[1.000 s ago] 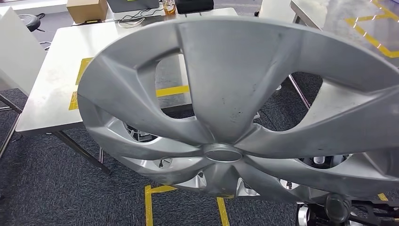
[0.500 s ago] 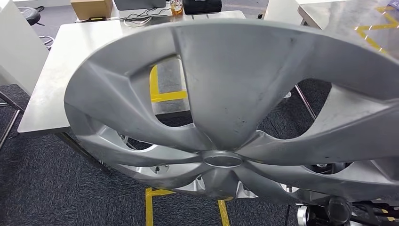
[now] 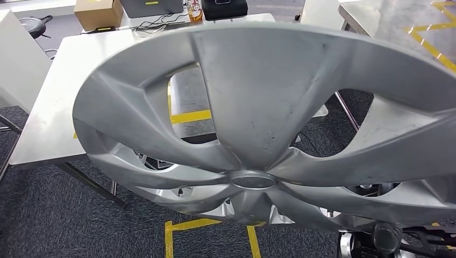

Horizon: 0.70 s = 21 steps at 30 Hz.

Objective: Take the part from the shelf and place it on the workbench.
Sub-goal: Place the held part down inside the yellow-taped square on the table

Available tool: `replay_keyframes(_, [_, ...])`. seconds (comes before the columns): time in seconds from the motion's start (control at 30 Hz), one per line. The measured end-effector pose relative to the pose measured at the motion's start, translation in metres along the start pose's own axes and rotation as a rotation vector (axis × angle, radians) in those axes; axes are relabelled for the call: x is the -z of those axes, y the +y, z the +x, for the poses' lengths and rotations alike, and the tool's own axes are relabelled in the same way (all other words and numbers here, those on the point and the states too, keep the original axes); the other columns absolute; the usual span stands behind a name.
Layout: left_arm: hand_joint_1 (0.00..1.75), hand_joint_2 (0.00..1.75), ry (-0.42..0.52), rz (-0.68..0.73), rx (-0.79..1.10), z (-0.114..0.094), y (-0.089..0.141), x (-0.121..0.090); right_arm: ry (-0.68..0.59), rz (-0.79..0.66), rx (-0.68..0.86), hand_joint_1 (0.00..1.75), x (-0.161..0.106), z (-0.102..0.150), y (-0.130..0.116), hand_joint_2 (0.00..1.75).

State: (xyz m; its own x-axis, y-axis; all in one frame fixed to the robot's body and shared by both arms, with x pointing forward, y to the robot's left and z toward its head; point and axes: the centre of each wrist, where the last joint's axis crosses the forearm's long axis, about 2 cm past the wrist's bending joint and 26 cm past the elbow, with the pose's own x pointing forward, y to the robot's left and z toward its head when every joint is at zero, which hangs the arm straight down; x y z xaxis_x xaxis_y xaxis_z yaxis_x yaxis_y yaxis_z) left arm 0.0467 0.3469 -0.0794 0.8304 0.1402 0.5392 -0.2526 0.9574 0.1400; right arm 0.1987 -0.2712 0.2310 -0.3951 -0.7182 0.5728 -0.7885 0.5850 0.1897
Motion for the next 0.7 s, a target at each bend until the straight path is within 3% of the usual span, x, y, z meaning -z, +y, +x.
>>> replay_keyframes(0.7, [0.00,1.75,0.005,-0.007,0.002,-0.0016,-0.0021,-0.0001,-0.005,0.003,-0.008,1.71,0.0045,0.0015,-0.0004,1.75])
